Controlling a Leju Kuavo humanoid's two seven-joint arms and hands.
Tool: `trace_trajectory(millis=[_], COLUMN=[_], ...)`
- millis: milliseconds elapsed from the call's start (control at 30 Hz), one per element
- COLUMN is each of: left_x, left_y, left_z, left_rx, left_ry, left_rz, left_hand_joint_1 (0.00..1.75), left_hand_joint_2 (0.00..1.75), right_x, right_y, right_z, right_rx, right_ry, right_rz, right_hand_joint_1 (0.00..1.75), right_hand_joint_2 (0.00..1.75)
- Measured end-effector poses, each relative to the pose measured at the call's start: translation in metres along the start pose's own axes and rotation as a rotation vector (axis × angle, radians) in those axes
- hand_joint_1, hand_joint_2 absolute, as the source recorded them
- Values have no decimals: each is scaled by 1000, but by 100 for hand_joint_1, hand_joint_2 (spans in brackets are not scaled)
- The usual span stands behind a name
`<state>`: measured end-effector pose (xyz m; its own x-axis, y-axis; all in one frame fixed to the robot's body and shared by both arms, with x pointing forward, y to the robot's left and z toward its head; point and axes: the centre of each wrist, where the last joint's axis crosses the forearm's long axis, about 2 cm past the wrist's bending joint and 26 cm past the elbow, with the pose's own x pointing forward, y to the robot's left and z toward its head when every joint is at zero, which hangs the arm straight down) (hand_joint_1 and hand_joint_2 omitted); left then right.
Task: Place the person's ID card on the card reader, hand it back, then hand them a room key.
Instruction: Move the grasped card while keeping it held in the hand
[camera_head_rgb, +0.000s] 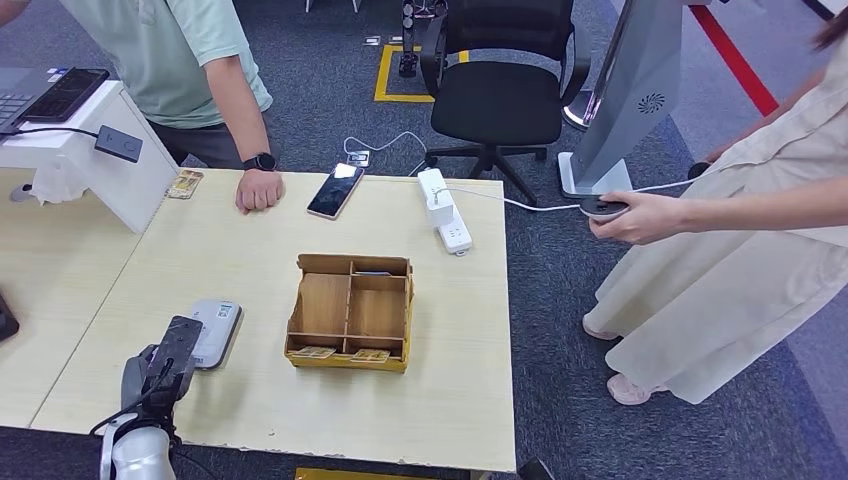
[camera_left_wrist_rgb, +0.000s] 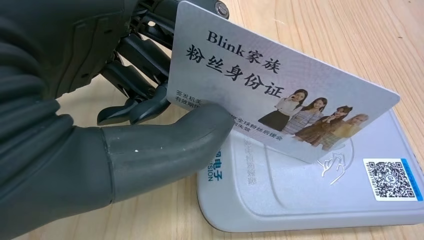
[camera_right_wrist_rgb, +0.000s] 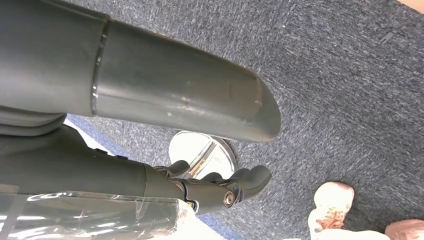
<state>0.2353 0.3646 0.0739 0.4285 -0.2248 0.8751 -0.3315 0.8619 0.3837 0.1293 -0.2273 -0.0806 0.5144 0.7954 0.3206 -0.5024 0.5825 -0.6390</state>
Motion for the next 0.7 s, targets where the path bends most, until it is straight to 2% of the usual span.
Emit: trace_trajectory(millis=[700], left_x=[0], left_y=[-2], left_z=[-1], left_rx=[-5], left_ry=[11], left_rz=[5], left_hand_joint_1=[175], left_hand_joint_2=[175], right_x=[1], right_y=[-1], right_z=[-1], right_rx=[-3], right_ry=[0], right_rz=[0], right_hand_joint_1=[0], right_hand_joint_2=[0])
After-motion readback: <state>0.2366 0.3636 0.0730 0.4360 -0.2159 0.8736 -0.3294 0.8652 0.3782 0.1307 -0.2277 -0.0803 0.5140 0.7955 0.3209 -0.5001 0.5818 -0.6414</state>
